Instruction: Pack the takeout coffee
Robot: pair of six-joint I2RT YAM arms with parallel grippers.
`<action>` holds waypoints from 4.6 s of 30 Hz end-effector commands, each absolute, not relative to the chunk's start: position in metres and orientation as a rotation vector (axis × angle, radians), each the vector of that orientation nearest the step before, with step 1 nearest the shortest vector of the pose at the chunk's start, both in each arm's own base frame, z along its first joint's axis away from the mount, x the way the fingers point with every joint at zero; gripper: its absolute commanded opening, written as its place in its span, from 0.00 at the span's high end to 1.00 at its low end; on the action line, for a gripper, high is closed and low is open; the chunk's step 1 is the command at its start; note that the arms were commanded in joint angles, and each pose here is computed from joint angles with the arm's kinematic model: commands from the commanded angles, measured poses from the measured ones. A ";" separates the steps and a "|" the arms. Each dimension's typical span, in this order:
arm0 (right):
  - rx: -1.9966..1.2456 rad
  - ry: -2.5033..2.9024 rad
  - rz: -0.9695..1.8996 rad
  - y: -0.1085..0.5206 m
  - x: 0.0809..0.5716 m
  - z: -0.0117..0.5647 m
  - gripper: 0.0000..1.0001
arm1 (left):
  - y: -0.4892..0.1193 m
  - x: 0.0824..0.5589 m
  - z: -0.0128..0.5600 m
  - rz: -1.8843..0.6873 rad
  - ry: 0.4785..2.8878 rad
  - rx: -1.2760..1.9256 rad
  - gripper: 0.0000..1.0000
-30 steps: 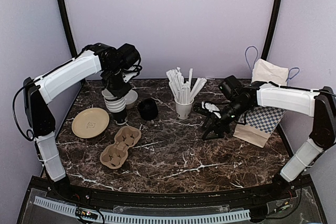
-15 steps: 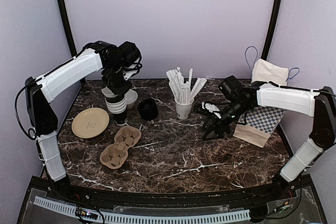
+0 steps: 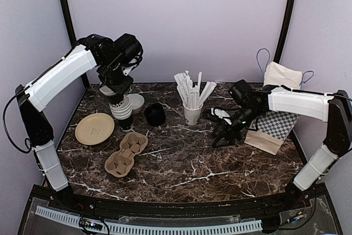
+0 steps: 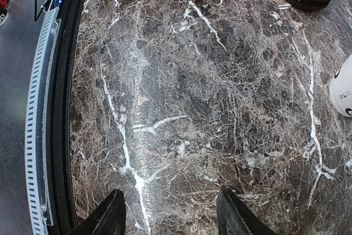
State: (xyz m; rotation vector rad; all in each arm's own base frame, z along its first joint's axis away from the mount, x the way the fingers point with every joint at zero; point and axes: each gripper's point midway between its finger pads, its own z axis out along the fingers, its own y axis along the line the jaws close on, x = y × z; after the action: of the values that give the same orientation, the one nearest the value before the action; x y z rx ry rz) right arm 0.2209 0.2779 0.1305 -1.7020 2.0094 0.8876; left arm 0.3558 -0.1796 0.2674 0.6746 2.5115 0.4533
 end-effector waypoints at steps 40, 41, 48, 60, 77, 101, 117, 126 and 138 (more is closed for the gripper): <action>-1.421 2.095 0.620 0.198 0.236 0.121 0.41 | -0.427 0.204 0.147 -0.022 1.984 1.799 1.00; -1.420 2.092 0.614 0.198 0.237 0.121 0.40 | -0.428 0.203 0.146 -0.023 1.983 1.805 1.00; -1.419 2.098 0.642 0.201 0.237 0.116 0.40 | -0.433 0.198 0.135 -0.028 1.998 1.847 0.96; -1.428 2.081 0.708 0.209 0.236 0.133 0.37 | -0.442 0.181 0.178 -0.173 1.967 1.816 0.60; -1.447 1.935 0.673 0.258 0.269 0.191 0.40 | -0.321 0.329 0.228 -0.148 2.278 0.998 0.52; -1.425 1.985 0.532 0.256 0.286 0.217 0.46 | -0.297 0.423 0.145 -0.292 2.457 0.927 0.49; -1.444 2.009 0.568 0.256 0.280 0.202 0.46 | -0.301 0.436 0.125 -0.255 2.457 0.971 0.55; -1.451 2.017 0.575 0.256 0.279 0.197 0.46 | -0.312 0.433 0.117 -0.328 2.480 0.992 0.60; -1.460 2.027 0.579 0.256 0.279 0.190 0.46 | -0.310 0.425 0.103 -0.346 2.545 0.987 0.60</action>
State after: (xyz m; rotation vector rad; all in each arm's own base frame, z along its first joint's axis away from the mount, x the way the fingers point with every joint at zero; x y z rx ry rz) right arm 0.2816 0.2518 0.1925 -1.4492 2.0400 0.5571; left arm 0.4298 -0.3089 0.0962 0.9883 2.5299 -0.3251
